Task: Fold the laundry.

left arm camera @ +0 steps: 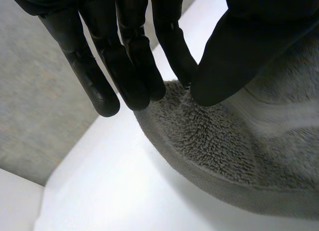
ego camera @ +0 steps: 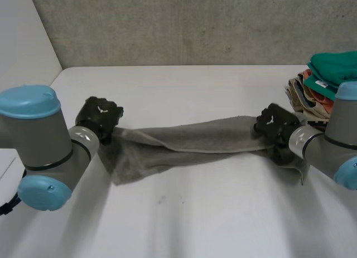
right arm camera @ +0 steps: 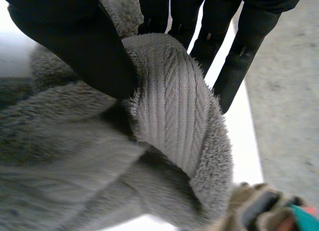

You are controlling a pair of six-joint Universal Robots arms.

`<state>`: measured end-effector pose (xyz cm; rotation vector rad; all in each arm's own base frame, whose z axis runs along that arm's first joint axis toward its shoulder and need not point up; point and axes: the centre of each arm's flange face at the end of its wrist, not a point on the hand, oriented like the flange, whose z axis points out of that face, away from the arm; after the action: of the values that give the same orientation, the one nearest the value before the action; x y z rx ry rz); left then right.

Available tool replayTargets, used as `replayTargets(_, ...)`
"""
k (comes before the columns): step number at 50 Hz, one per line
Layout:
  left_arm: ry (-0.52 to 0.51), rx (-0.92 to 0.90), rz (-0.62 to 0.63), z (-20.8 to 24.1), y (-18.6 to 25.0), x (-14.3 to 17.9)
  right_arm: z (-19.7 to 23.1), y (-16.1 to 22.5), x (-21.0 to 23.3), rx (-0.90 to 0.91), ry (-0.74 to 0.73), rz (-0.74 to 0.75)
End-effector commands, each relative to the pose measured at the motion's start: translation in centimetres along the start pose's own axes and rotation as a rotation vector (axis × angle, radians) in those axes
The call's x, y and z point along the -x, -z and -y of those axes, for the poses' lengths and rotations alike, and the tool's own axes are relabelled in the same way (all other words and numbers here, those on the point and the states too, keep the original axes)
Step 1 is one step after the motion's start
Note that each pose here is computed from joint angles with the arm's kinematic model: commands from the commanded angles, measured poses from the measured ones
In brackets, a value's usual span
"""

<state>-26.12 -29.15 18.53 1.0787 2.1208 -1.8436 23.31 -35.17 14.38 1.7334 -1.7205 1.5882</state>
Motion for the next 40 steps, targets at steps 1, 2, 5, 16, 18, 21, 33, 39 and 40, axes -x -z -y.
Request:
replayTargets(1,0.002,-0.098,0.073,3.7,2.8,2.6,3.5,4.0,-5.8,-0.057,-0.050,-0.194)
replayTargets(2,0.003,-0.118,0.088,4.4,3.3,3.0,3.9,4.5,-6.5,-0.065,-0.064,-0.215)
replayTargets(5,0.003,-0.218,0.153,7.4,6.0,5.1,6.2,7.8,-9.4,-0.104,-0.106,-0.303)
replayTargets(16,-0.005,-0.318,0.214,12.2,14.9,8.6,7.2,17.6,-14.6,0.100,-0.202,-0.361)
replayTargets(18,-0.006,-0.251,0.174,11.3,14.6,8.1,6.8,17.6,-13.9,0.128,-0.213,-0.316)
replayTargets(21,-0.012,-0.144,0.108,9.3,12.8,6.8,6.1,17.1,-12.1,0.174,-0.203,-0.223)
replayTargets(33,-0.044,0.049,-0.028,3.6,1.1,2.4,2.7,7.3,-8.0,0.263,-0.221,-0.097)
replayTargets(39,-0.028,-0.050,-0.034,4.9,0.1,0.3,4.3,6.6,-6.0,0.220,-0.205,-0.104)
replayTargets(40,-0.023,-0.050,-0.048,4.9,0.4,-0.3,4.3,6.6,-5.7,0.218,-0.206,-0.103)
